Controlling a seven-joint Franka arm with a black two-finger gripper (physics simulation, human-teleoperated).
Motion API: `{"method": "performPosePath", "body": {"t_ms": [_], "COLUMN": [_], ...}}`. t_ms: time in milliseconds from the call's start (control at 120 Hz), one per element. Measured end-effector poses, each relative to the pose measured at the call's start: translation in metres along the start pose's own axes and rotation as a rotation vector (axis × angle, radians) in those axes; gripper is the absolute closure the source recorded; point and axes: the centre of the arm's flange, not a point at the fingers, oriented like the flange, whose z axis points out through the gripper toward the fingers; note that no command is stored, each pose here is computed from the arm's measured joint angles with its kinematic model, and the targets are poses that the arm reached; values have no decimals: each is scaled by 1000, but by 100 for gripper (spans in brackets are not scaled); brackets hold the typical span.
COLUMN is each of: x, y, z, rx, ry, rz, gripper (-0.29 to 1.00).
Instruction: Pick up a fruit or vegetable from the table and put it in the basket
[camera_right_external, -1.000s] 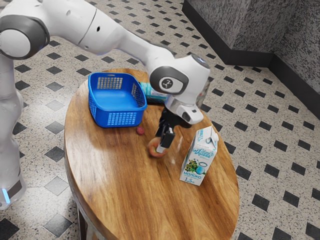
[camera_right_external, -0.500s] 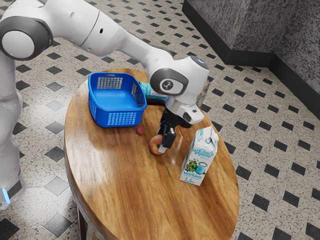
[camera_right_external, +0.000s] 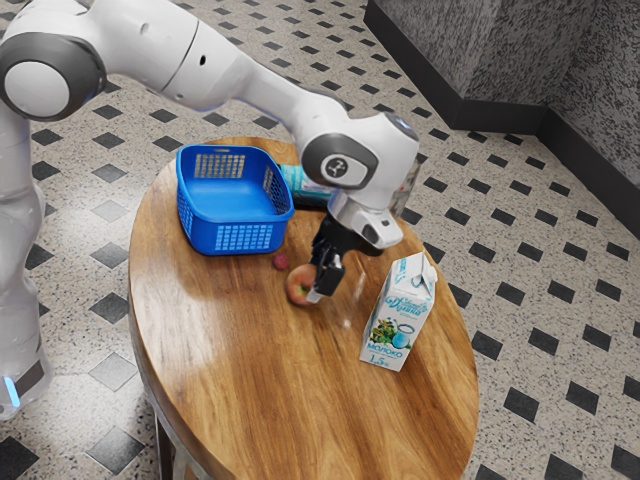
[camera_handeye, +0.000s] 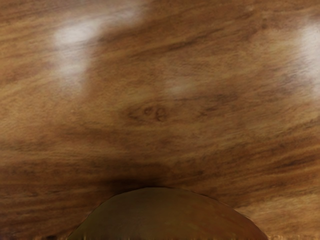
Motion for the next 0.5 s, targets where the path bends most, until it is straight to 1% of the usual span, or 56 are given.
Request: {"method": "performPosePath", "body": {"t_ms": [167,300,450,500], "x": [-2,-9,-34,-50], "y": [16,31,39,27], "z": [-35,-81,-130,-147], "rx": [6,21,51,57], "ry": [4,49,112,129], "rz": [26,48,62,38], "gripper": [19,19,19,19]}}
